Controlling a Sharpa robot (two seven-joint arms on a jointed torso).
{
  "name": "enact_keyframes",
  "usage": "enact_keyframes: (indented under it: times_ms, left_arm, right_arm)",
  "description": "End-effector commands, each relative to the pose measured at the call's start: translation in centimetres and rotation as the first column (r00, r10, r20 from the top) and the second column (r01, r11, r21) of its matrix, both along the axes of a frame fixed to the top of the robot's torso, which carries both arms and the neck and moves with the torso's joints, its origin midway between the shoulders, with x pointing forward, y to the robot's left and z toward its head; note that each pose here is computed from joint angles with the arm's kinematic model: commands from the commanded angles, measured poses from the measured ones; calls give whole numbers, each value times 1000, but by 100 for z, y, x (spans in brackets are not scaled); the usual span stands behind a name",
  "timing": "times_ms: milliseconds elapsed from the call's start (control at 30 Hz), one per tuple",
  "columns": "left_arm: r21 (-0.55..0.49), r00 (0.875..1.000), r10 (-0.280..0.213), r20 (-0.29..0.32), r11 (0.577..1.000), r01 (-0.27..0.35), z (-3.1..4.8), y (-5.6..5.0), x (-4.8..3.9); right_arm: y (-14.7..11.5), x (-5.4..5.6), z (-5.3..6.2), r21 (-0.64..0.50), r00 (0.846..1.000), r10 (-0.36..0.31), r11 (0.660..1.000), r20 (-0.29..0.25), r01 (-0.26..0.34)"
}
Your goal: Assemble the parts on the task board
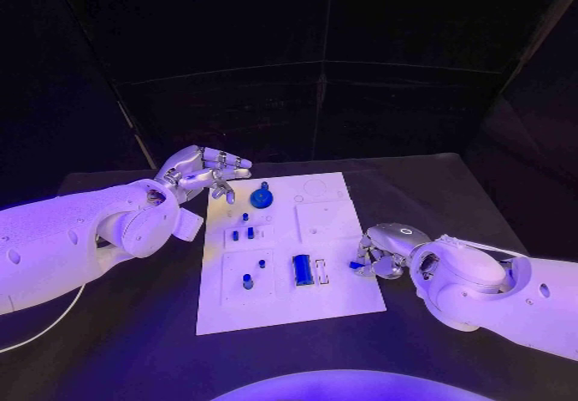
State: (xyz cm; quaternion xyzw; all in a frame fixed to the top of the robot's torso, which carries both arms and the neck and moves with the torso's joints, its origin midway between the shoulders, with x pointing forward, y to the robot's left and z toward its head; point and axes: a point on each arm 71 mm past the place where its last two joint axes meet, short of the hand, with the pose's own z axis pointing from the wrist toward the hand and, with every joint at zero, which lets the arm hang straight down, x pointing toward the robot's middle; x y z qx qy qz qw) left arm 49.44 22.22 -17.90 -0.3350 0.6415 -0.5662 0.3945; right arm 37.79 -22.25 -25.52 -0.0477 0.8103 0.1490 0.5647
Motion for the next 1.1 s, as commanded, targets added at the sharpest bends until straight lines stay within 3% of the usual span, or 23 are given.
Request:
enact_keyframes:
  times_ms: [33, 333, 733, 833, 1100]
  left_arm:
    - [-5, 1000, -11, -1, 1000, 11, 6, -9, -6]
    - [-3, 1000, -12, -5, 1000, 12, 4, -7, -11]
    - [-5, 1000, -20, -10, 1000, 20, 4, -15, -24]
    - [-5, 1000, -21, -11, 1000, 21, 4, -19, -28]
    - [-6, 1000, -25, -12, 1000, 25, 4, -29, -32]
  right_arm:
    - [-16, -30, -20, 7, 999, -29, 1000, 19, 28]
    - [77, -108, 127, 140, 995, -40, 990, 92, 27]
    - [225, -127, 210, 289, 990, -57, 957, 127, 18]
    - [253, -123, 204, 319, 991, -73, 947, 109, 35]
    - [311, -71, 61, 317, 992, -114, 940, -50, 124]
